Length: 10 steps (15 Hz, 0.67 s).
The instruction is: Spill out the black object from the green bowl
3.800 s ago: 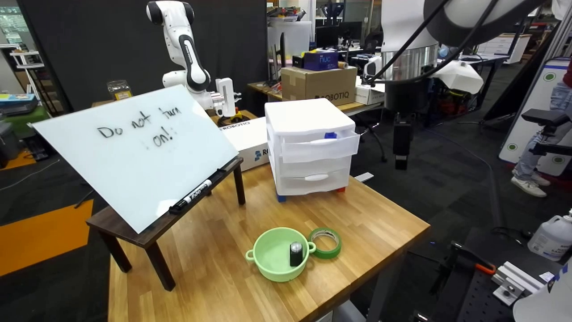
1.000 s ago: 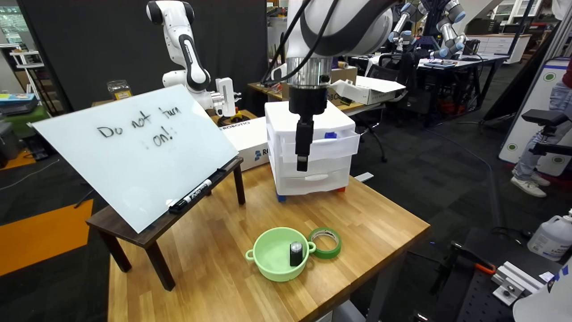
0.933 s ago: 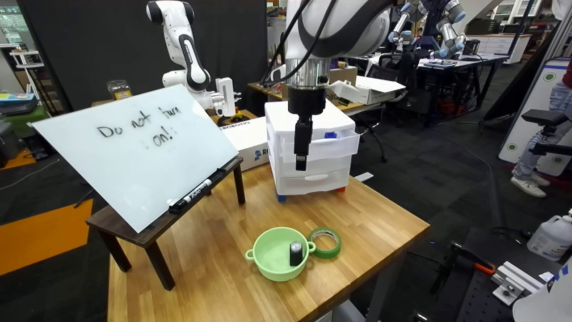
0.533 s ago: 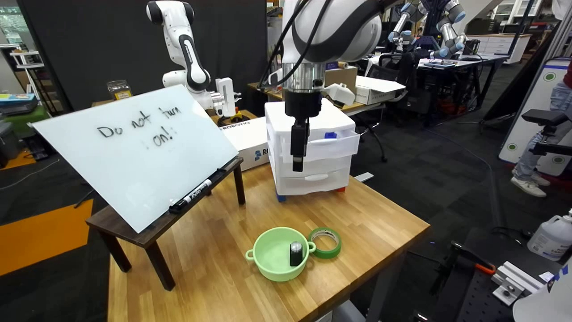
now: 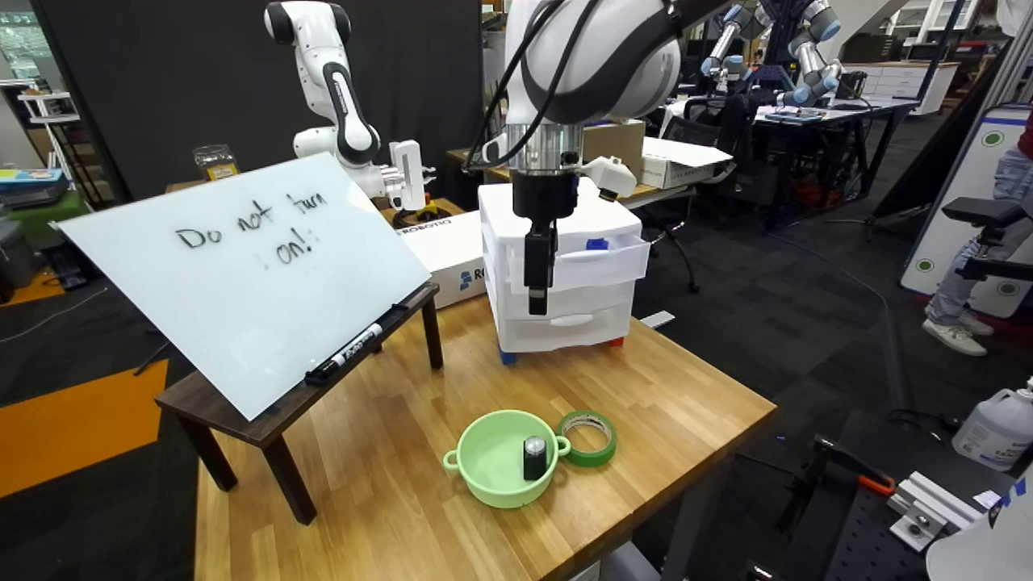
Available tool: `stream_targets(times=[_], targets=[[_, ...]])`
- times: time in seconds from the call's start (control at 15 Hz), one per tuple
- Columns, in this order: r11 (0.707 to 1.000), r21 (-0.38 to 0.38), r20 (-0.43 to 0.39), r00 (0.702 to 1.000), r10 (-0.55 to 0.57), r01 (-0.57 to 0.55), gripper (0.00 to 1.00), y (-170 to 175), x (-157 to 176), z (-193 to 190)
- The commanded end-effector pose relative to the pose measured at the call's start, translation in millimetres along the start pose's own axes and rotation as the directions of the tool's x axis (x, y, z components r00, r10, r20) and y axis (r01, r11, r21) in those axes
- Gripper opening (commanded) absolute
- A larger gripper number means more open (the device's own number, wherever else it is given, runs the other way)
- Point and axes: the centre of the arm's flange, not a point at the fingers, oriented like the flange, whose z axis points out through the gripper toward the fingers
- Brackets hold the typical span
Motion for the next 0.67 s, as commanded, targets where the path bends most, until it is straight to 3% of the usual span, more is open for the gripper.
stream_targets(times=[0.0,0.6], targets=[[1.000,-0.002,0.038,0.999,-0.008,0.008,1.00,9.1,14.9,1.3],[0.996,0.071,0.080,0.995,-0.052,0.047,1.00,21.6,50.2,33.6]])
